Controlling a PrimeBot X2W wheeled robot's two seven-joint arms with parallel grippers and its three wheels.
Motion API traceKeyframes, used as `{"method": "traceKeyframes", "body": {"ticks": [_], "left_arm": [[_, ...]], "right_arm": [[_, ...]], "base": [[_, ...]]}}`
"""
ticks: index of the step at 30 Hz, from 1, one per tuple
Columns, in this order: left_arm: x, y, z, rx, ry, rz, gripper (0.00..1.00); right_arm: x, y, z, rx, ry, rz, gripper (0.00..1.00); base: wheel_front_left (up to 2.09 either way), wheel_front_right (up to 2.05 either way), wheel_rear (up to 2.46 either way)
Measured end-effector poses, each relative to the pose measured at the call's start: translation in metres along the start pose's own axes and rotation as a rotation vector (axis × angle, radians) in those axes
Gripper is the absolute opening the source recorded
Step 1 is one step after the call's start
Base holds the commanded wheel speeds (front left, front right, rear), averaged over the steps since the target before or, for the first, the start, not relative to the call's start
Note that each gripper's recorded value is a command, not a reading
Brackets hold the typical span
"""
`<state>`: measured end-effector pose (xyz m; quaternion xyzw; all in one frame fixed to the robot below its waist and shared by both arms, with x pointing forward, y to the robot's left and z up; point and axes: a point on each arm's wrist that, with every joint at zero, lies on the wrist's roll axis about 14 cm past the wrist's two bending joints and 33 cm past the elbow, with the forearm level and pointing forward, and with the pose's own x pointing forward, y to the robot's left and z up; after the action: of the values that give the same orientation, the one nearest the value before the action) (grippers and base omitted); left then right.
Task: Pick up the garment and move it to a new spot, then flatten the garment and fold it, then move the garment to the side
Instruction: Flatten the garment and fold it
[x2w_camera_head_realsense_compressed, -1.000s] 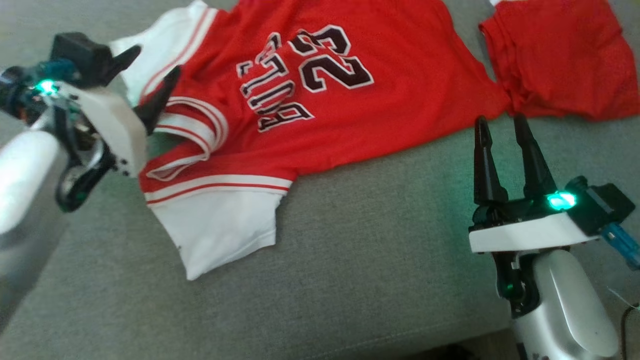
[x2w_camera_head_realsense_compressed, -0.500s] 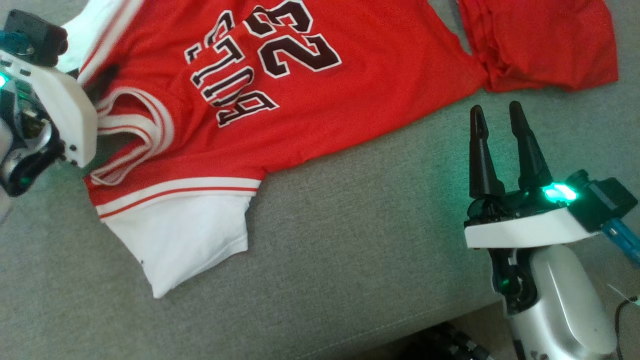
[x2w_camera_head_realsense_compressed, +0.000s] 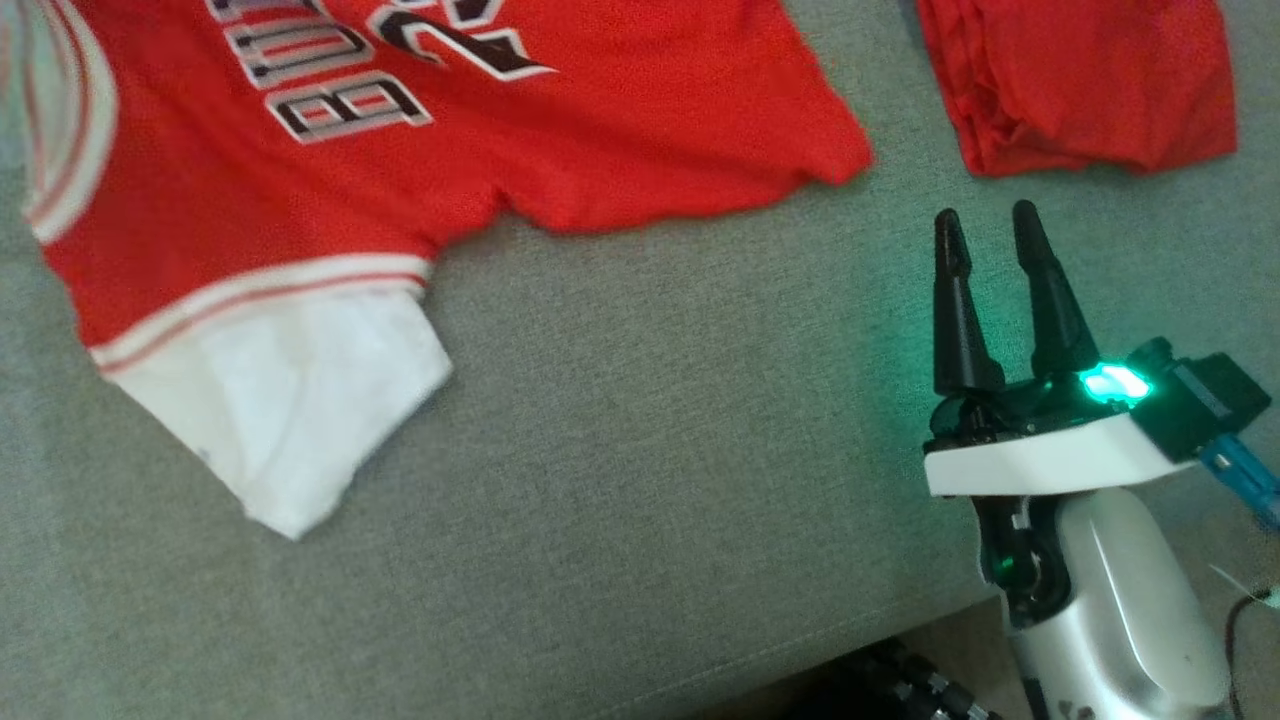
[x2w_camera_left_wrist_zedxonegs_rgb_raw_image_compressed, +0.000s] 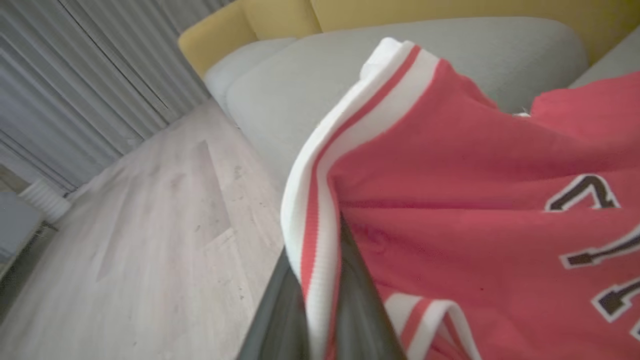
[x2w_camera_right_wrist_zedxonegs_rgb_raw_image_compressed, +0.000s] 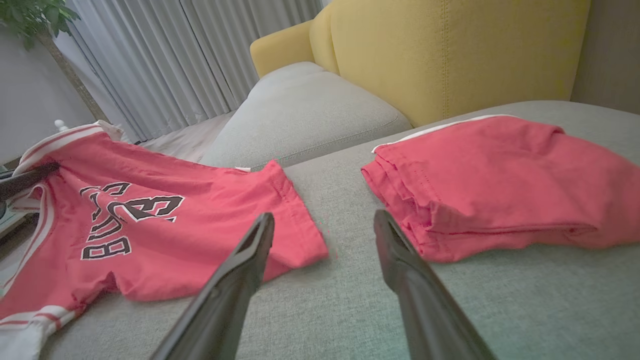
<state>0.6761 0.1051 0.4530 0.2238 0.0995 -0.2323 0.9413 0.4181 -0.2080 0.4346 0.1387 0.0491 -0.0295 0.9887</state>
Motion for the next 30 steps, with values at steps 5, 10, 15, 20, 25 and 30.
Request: {"method": "traceKeyframes", "body": {"ticks": [5, 10, 15, 20, 25, 30], "left_arm": [[0.007, 0.018, 0.014, 0.029, -0.071, 0.086, 1.0], [0.008, 0.024, 0.034, 0.019, -0.149, 0.137, 1.0], [-0.005, 0.017, 0.044, -0.026, -0.177, 0.129, 1.0], [-0.036, 0.001, 0.052, -0.113, -0.221, 0.123, 1.0], [-0.082, -0.026, 0.044, -0.24, -0.242, 0.127, 1.0], [-0.139, -0.05, 0.019, -0.378, -0.221, 0.174, 1.0]], "right_arm": [[0.002, 0.002, 0.001, -0.002, -0.002, 0.009, 1.0], [0.007, 0.008, 0.001, -0.006, -0.007, 0.027, 1.0], [0.01, 0.018, 0.003, -0.012, -0.015, 0.059, 1.0], [0.011, 0.032, 0.011, -0.021, -0.035, 0.102, 1.0], [0.011, 0.048, 0.018, -0.029, -0.055, 0.145, 1.0], [0.01, 0.065, 0.022, -0.033, -0.065, 0.19, 1.0]], "base": [[0.0, 0.0, 0.0], [0.0, 0.0, 0.0], [0.0, 0.0, 0.0], [0.0, 0.0, 0.0], [0.0, 0.0, 0.0], [0.0, 0.0, 0.0]]}}
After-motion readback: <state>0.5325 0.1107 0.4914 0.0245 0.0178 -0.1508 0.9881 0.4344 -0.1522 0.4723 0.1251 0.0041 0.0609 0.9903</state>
